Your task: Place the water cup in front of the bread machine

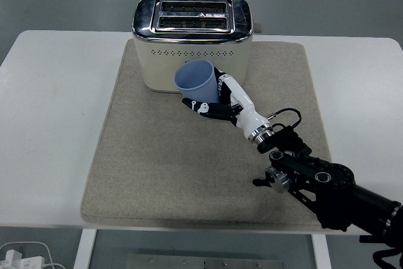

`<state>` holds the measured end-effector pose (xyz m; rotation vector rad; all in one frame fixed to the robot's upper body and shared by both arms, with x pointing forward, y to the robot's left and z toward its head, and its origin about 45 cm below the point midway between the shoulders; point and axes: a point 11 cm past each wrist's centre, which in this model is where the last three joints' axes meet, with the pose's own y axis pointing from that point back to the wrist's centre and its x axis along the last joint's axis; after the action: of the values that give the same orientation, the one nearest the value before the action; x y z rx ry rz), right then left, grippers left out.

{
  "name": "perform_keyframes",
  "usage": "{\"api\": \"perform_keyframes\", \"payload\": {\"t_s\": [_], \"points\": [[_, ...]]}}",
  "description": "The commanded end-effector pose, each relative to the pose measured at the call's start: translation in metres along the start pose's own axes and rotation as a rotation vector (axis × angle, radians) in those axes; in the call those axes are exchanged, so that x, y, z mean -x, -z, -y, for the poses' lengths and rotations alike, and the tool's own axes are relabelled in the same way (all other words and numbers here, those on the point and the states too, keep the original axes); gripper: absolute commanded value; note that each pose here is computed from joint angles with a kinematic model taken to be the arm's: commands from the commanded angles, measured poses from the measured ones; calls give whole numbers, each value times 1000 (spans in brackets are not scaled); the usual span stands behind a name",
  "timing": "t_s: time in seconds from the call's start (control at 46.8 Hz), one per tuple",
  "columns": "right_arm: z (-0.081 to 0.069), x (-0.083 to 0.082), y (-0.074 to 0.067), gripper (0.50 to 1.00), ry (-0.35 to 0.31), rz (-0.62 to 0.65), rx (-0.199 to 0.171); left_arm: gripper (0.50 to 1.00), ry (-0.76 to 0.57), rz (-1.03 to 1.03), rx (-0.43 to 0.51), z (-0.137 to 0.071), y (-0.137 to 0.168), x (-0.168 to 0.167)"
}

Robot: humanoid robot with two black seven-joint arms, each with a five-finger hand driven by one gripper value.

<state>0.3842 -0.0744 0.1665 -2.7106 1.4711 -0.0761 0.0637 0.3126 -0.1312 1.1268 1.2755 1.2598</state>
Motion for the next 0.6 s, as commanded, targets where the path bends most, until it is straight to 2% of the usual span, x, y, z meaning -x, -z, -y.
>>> {"api": "perform_keyframes", "payload": {"t_s": [0.0,0.192,0.577], "points": [[-2,0,-3,911,-3,4,4,1000,0,0,0,0,0,0],[-8,2,-9,913,-8,15,12,1000,0,0,0,0,0,0],[-8,2,-10,915,-5,15,14,1000,-2,-2,0,0,0,0]]}}
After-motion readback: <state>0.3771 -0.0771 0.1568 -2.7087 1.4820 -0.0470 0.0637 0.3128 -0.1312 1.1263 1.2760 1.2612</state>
